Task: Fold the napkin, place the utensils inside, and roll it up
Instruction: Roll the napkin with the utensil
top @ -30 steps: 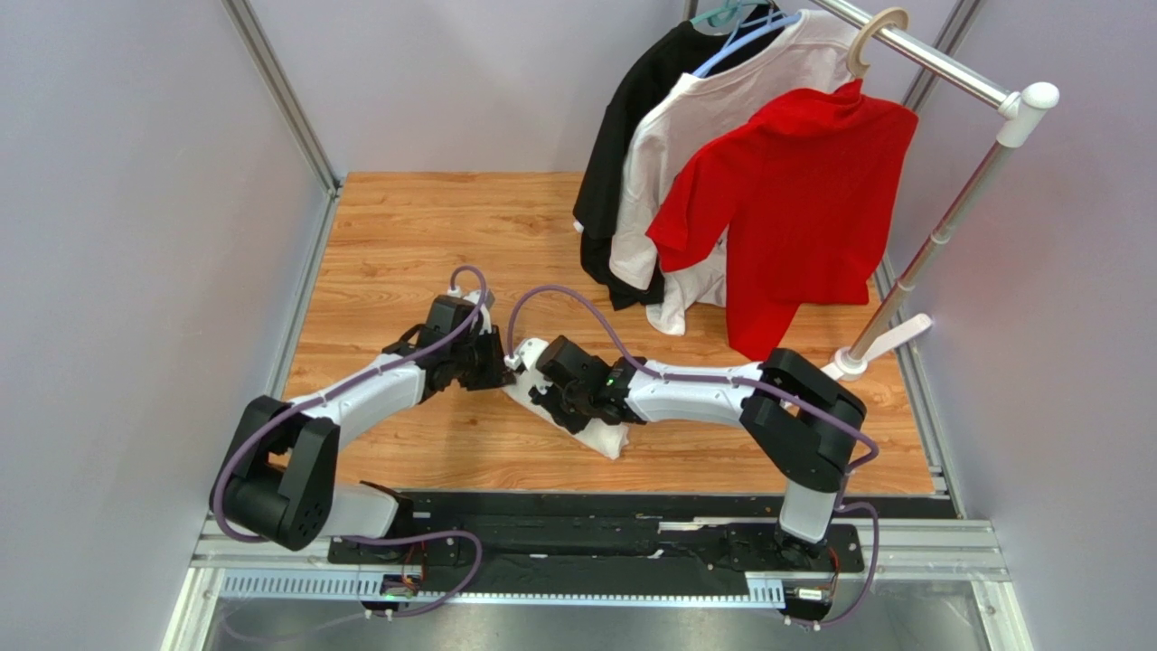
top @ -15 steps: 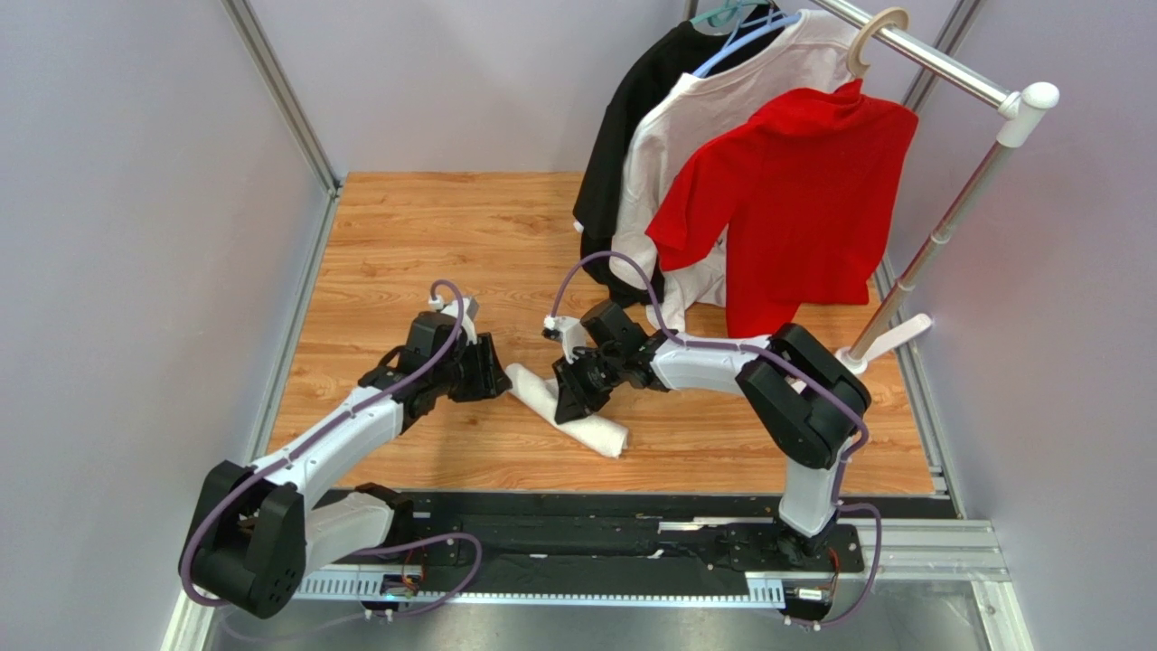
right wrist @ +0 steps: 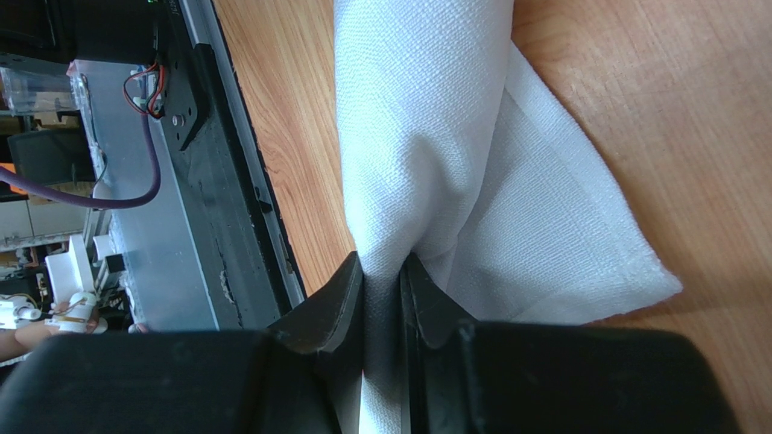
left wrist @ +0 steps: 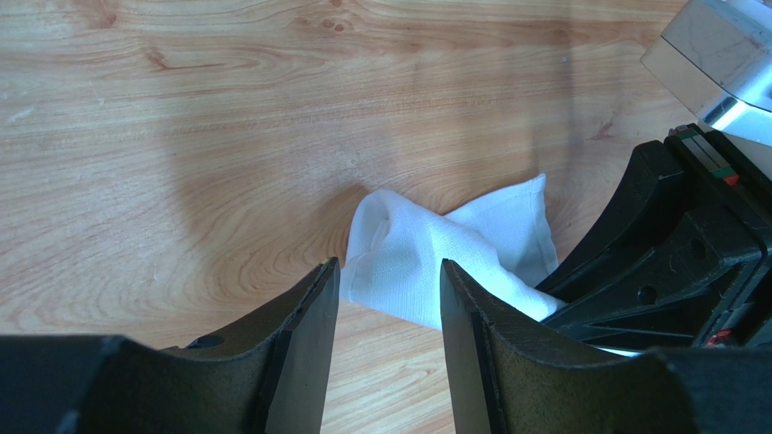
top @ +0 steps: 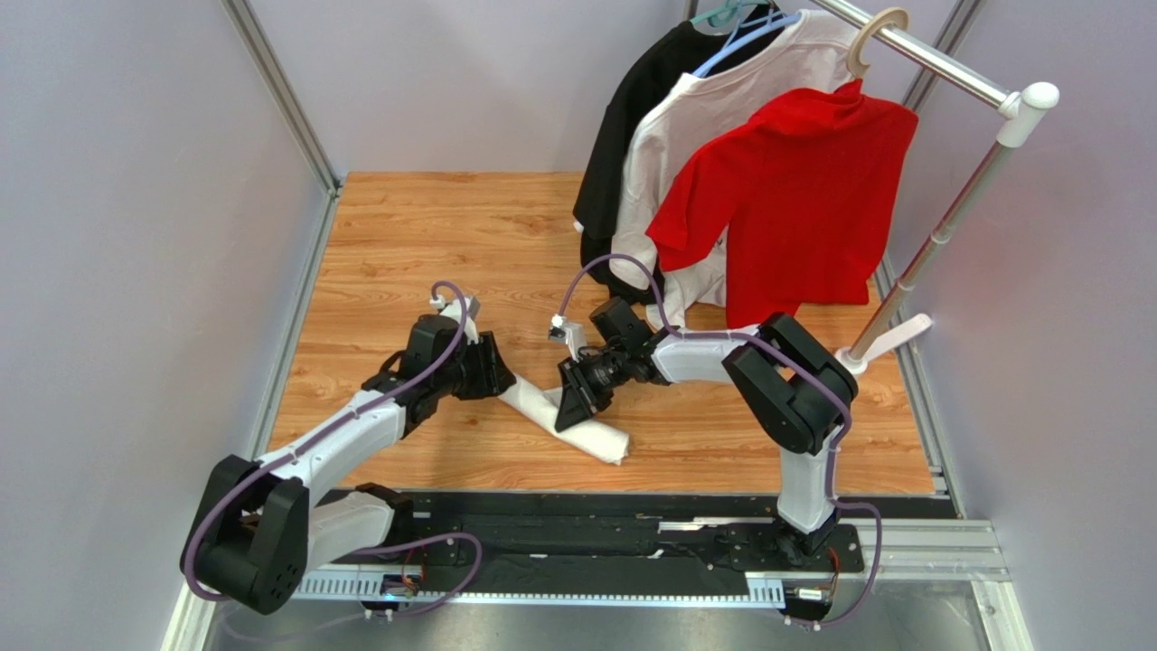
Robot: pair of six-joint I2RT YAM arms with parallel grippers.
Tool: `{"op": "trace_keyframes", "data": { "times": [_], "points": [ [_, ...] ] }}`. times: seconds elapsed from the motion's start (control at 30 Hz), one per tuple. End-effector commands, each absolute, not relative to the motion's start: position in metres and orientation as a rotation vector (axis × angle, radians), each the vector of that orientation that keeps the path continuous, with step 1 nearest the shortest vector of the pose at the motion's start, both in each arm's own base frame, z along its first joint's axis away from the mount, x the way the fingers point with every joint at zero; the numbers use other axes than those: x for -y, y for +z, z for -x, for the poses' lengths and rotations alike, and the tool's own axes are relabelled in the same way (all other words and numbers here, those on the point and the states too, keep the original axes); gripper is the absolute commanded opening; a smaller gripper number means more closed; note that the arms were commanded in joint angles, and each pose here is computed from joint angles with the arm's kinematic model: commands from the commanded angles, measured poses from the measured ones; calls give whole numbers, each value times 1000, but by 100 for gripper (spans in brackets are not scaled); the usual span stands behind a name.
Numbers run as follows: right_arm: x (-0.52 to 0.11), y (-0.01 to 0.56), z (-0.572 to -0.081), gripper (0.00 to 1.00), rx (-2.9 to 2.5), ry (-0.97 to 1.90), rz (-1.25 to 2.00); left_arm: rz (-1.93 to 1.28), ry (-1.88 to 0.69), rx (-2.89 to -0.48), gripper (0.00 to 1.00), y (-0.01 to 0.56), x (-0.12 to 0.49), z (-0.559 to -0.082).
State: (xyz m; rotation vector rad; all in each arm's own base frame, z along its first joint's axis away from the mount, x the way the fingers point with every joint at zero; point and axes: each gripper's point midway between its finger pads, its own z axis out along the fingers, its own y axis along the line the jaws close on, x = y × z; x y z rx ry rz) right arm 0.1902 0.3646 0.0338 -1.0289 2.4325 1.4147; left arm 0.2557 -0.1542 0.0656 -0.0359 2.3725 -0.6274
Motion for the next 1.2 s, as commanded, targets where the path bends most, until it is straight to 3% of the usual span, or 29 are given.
{"op": "trace_keyframes", "data": {
  "times": [0.0, 0.2, 0.23, 0.3, 0.37, 0.47, 0.5, 0.6, 0.87, 1.17],
  "points": [
    [-359, 23, -185, 0, -2476, 1441, 1018, 32, -639, -2343, 53, 65, 156, -262],
    [-359, 20, -185, 0, -2487, 1448, 1018, 23, -669, -2346, 45, 56, 162, -266],
    [-359, 19, -186, 0, -2491, 1446, 1013, 12, -682, -2343, 38, 55, 164, -267],
    [-358, 19, -187, 0, -2496, 1433, 1010, 7, -689, -2359, 33, 49, 166, -267],
    [-357, 19, -189, 2, -2505, 1409, 1003, 4, -700, -2362, 19, 47, 169, -268],
    [-356, 26, -196, 21, -2498, 1349, 986, 3, -698, -2378, 1, 42, 169, -267],
    [-356, 28, -199, 36, -2500, 1324, 975, 5, -691, -2384, 0, 41, 168, -267],
    [-350, 45, -213, 56, -2477, 1196, 937, -6, -669, -2399, 0, 38, 166, -267],
    [-325, 102, -246, 61, -2305, 659, 872, -18, -647, -2489, 0, 28, 166, -264],
    [-380, 89, -194, 61, -2192, 566, 1153, -30, -654, -2531, 0, 21, 168, -263]
  ]
}}
